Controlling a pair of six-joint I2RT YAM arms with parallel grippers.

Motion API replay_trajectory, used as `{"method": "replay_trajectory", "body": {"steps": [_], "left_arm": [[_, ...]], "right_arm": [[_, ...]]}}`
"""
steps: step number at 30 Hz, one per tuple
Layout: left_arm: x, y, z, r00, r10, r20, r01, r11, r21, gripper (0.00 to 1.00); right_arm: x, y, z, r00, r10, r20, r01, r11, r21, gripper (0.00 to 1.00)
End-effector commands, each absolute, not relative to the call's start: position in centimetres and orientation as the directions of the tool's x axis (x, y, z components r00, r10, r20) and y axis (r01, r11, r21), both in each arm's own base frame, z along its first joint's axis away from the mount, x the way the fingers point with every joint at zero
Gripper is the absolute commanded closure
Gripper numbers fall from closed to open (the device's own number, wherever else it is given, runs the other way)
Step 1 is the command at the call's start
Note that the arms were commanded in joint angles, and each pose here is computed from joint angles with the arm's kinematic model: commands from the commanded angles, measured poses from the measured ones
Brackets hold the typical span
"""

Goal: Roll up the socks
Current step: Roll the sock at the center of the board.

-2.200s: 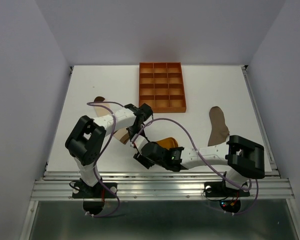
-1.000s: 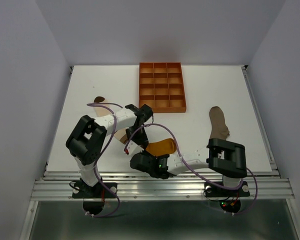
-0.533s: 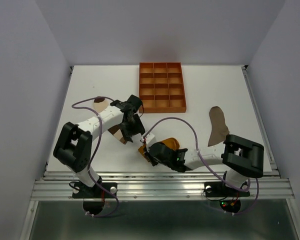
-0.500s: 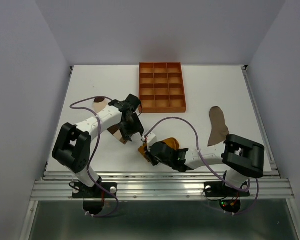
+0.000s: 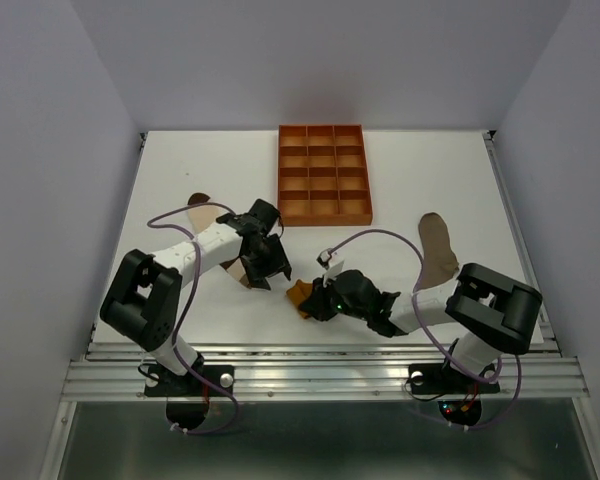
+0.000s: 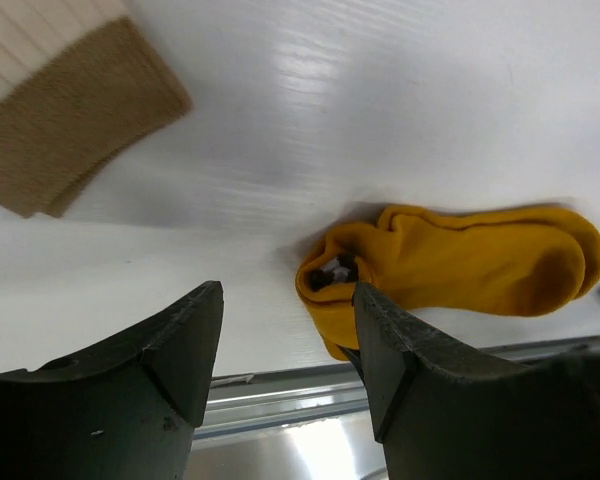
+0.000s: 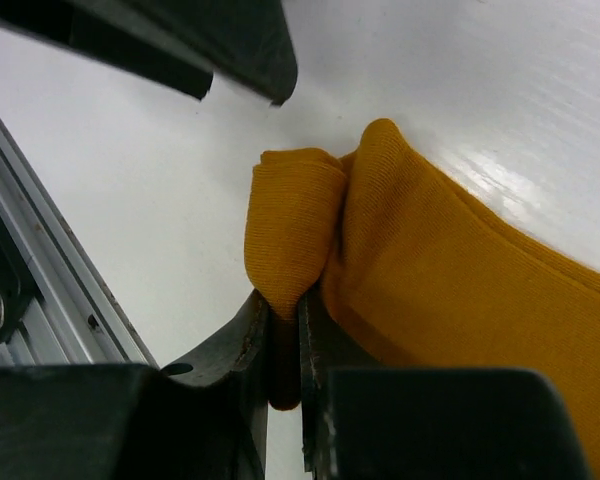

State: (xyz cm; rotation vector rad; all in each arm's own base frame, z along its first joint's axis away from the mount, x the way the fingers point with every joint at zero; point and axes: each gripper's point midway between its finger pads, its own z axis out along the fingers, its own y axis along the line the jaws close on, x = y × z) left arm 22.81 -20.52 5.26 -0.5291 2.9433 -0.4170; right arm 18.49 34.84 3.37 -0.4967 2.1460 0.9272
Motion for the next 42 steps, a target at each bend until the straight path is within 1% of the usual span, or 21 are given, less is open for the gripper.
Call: {"method": "replay_trajectory", "body": {"steps": [1,6,10,18,22,24,29,31,32,35,38,39,40,41,42], "left_arm": [[22.5,-23.1,5.4,-0.957,-0.282,-0.071,-0.238,0.899,-0.367,0.34],[22.9,-23.6,5.7,-0.957,-0.275,-0.088,-0.219,0.891,-0.398,0.34],[23.1,-24.2,6.0,-0.959,-0.264,-0.101,-0.197,0.881,-0.431,0.34],[22.2,-24.6,4.7,-0.972,-0.220,-0.084,-0.159,0.875,-0.458,0.35],[21.7,-25.0,4.2,-0.977,-0.202,-0.071,-0.143,0.863,-0.484,0.36],[21.3,-25.2,3.8,-0.981,-0.190,-0.049,-0.142,0.859,-0.492,0.38],[21.1,-25.8,3.2,-0.985,-0.169,-0.034,-0.127,0.845,-0.519,0.41],[21.0,-26.0,2.9,-0.987,-0.161,-0.023,-0.125,0.841,-0.526,0.45],[20.9,-26.1,2.6,-0.988,-0.153,-0.015,-0.122,0.843,-0.524,0.49],[20.9,-26.2,2.3,-0.989,-0.144,-0.013,-0.116,0.843,-0.526,0.57],[20.9,-26.5,2.0,-0.991,-0.136,-0.012,-0.109,0.843,-0.526,0.72],[20.7,-26.6,1.7,-0.992,-0.127,-0.008,-0.104,0.846,-0.522,0.87],[20.7,-26.6,1.6,-0.992,-0.125,-0.008,-0.103,0.848,-0.520,0.95],[20.8,-26.6,1.5,-0.992,-0.124,-0.015,-0.099,0.852,-0.514,1.00],[20.8,-26.5,1.3,-0.992,-0.123,-0.018,-0.097,0.857,-0.506,1.00]], "right_arm": [[18.4,32.7,1.3,-0.739,-0.021,-0.673,-0.500,0.687,0.528,0.99],[19.3,31.5,0.4,-0.783,0.033,-0.621,-0.428,0.695,0.577,0.99],[19.4,31.4,-0.1,-0.802,0.039,-0.597,-0.411,0.689,0.597,0.99],[20.1,30.3,-1.0,-0.825,0.077,-0.560,-0.347,0.713,0.609,0.99],[19.9,30.5,-1.1,-0.829,0.072,-0.554,-0.349,0.707,0.615,0.99],[19.9,30.5,-1.1,-0.830,0.070,-0.554,-0.350,0.708,0.614,0.99],[19.8,31.0,-1.1,-0.832,0.049,-0.552,-0.369,0.694,0.618,0.99],[19.8,31.2,-1.1,-0.832,0.036,-0.553,-0.380,0.690,0.616,0.98],[19.7,31.4,-1.3,-0.835,0.025,-0.549,-0.386,0.685,0.618,0.97],[19.6,31.5,-1.4,-0.837,0.010,-0.547,-0.394,0.682,0.616,0.96],[19.7,31.6,-1.4,-0.833,-0.012,-0.554,-0.410,0.685,0.602,0.92],[19.9,31.8,-1.3,-0.830,-0.017,-0.558,-0.415,0.686,0.597,0.90],[19.8,31.5,-1.6,-0.831,-0.035,-0.556,-0.419,0.696,0.583,0.89],[19.9,31.5,-1.6,-0.829,-0.040,-0.557,-0.421,0.701,0.576,0.88],[20.0,31.5,-1.6,-0.827,-0.046,-0.560,-0.426,0.703,0.570,0.84]]}}
